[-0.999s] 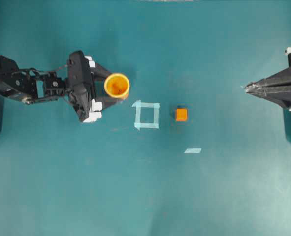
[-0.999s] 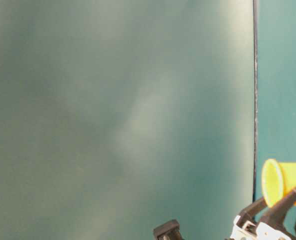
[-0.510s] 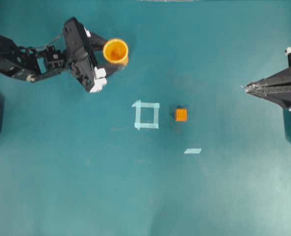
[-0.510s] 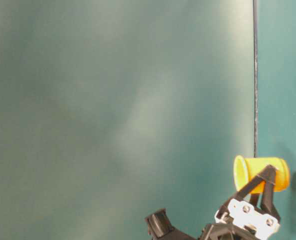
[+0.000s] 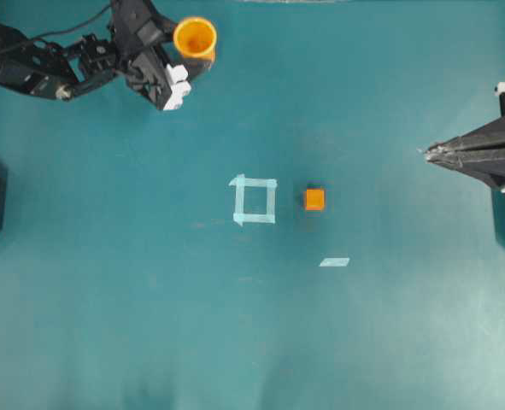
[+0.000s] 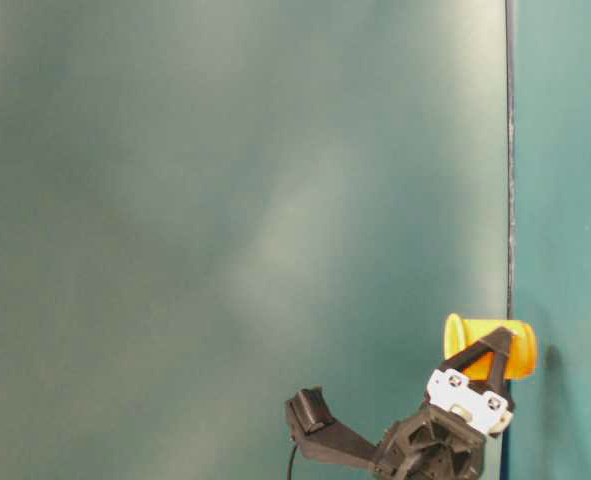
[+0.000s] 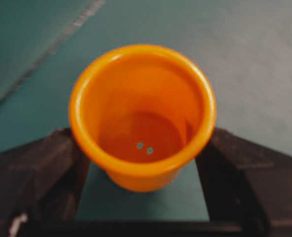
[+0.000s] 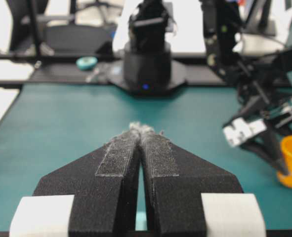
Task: Move the cup backward with left arm.
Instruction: 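Slide the held orange cup backward toward the table's far edge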
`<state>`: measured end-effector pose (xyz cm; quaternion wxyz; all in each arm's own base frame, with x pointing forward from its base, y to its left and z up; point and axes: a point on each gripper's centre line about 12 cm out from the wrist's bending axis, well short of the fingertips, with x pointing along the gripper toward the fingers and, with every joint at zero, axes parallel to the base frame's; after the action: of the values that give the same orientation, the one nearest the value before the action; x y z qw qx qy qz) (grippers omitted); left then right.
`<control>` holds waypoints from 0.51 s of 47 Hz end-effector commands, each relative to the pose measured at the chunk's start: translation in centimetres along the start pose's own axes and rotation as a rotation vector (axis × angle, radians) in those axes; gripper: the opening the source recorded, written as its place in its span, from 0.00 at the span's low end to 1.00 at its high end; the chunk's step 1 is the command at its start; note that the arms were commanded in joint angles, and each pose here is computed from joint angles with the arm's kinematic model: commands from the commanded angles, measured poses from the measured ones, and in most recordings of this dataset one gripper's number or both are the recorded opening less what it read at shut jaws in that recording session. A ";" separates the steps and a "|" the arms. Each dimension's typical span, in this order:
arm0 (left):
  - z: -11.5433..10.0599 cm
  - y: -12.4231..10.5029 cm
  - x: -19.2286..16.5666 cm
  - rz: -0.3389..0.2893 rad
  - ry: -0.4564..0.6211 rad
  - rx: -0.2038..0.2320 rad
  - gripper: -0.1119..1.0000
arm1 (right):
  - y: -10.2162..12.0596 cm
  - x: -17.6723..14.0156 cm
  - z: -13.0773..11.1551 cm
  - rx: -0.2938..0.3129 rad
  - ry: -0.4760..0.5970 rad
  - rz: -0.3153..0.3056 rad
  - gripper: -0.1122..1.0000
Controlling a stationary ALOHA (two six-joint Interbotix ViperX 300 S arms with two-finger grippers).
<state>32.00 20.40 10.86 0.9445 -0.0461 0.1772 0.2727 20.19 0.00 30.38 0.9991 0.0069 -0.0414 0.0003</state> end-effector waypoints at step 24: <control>1.5 4.2 0.7 0.098 -0.014 -0.033 0.68 | 0.0 0.4 1.3 0.002 -0.032 0.002 0.10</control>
<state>30.46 23.86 10.94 0.9283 -0.0560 0.1862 0.3169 20.19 0.00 30.38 0.9991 0.0069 -0.0414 0.0003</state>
